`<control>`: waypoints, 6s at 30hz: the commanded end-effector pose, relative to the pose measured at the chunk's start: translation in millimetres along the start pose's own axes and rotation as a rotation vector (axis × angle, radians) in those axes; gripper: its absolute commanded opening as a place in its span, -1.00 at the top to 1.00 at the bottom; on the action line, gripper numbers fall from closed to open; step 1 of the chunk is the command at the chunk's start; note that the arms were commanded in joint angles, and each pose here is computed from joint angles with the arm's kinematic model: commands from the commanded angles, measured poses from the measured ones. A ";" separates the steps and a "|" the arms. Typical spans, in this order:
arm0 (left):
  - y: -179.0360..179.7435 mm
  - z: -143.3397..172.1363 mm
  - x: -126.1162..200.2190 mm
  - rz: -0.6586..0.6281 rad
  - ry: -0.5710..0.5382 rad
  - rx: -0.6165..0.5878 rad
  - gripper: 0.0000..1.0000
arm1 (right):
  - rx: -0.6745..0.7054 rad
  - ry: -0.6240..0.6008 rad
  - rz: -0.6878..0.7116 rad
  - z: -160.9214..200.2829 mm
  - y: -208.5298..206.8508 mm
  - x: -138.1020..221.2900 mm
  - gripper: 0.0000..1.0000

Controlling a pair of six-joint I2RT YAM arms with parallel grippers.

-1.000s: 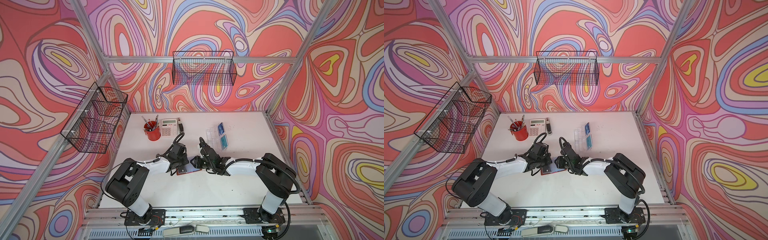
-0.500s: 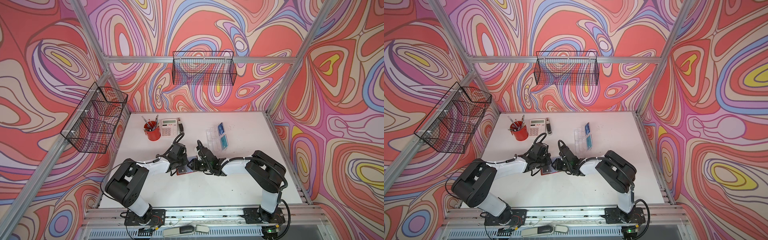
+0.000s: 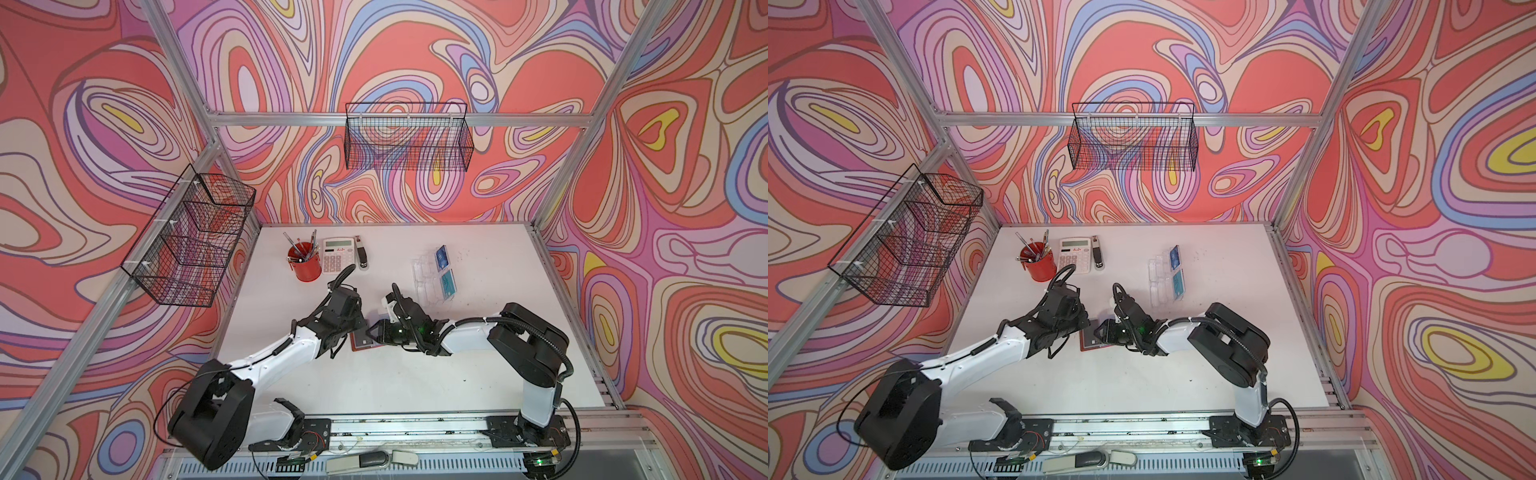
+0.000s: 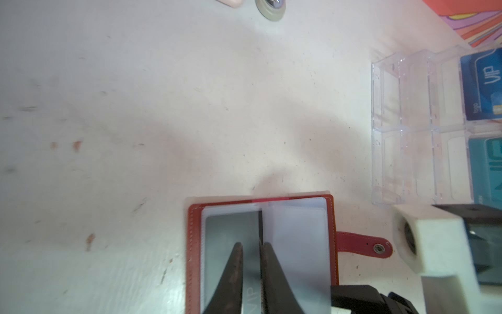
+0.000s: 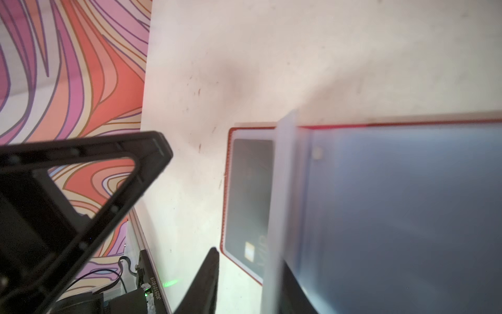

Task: Insert credit cards into a card holder
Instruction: Flip over the card slot on the card holder, then pick up the credit card from the storage box, then insert the credit card into the card slot.

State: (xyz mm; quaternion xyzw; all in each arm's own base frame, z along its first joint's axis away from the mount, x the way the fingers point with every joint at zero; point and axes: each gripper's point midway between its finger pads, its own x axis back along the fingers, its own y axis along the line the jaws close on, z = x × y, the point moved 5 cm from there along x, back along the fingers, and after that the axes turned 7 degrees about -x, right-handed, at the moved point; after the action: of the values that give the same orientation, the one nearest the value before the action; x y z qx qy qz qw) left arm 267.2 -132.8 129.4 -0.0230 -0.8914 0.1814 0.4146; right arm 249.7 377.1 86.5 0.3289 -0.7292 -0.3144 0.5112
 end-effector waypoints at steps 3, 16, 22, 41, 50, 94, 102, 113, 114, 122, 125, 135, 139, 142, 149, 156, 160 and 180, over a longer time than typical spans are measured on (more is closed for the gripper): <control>45.5 1.7 29.8 -0.151 -0.124 0.090 0.56 | 0.103 0.008 0.045 11.8 17.2 -20.8 0.33; 76.5 11.2 66.3 -0.175 -0.231 0.136 0.45 | 0.135 0.030 0.179 21.9 -0.3 -33.2 0.37; 76.9 10.7 69.4 -0.177 -0.228 0.139 0.42 | 0.233 -0.158 0.295 -30.6 26.7 46.5 0.35; 115.4 -6.5 128.0 -0.480 -0.369 -0.013 0.03 | -0.029 -0.330 0.638 -137.9 -93.4 230.9 0.41; 115.0 -0.7 120.2 -0.444 -0.365 -0.040 0.00 | -0.010 -0.269 0.533 -146.0 -89.7 212.8 0.44; 113.0 -0.8 118.6 -0.430 -0.363 -0.046 -0.01 | 0.005 -0.251 0.476 -169.6 -68.0 207.8 0.58; 113.0 -0.6 118.5 -0.429 -0.360 -0.047 -0.01 | 0.012 -0.286 0.516 -171.0 -67.4 216.5 0.66; 112.5 -0.7 118.2 -0.426 -0.360 -0.048 -0.01 | 0.026 -0.322 0.562 -171.8 -65.5 228.2 0.88; 112.5 -0.8 118.3 -0.426 -0.360 -0.047 -0.01 | 0.025 -0.323 0.569 -171.4 -66.1 229.0 0.93; 79.4 -3.1 131.2 -0.159 -0.287 0.047 0.07 | 0.032 -0.402 0.642 -169.4 -61.7 252.9 1.00; 45.2 -2.6 137.8 0.133 -0.261 0.088 0.07 | 0.026 -0.476 0.647 -165.9 -49.4 274.4 1.00; -14.7 7.7 149.8 0.716 -0.215 0.128 -0.03 | -0.057 -0.737 0.193 -113.9 5.6 303.2 1.00; -31.6 9.5 144.9 0.910 -0.222 0.141 -0.03 | -0.052 -0.763 -0.009 -79.1 32.2 274.9 1.00; -35.1 11.0 135.2 0.931 -0.210 0.139 0.01 | -0.079 -0.737 -0.126 -54.1 42.0 242.1 1.00; -8.3 20.4 95.8 0.631 -0.156 0.173 0.03 | -0.134 -0.624 -0.204 -12.6 37.3 158.8 1.00; 31.8 32.9 62.0 0.309 -0.090 0.263 -0.04 | -0.148 -0.561 -0.197 -1.3 9.2 104.6 1.00; 39.5 38.3 46.7 0.270 -0.051 0.307 -0.06 | -0.144 -0.559 -0.169 1.6 -3.9 90.3 1.00; 50.0 43.2 27.4 0.189 -0.011 0.334 -0.10 | -0.093 -0.482 -0.094 10.7 -31.8 38.4 1.00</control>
State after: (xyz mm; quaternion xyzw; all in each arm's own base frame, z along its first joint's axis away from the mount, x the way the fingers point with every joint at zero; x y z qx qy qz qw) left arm 207.4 -96.7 105.0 -0.0461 -0.8430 0.3574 0.3994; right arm 234.4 321.7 75.7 0.2404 -0.8059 -0.4305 0.3277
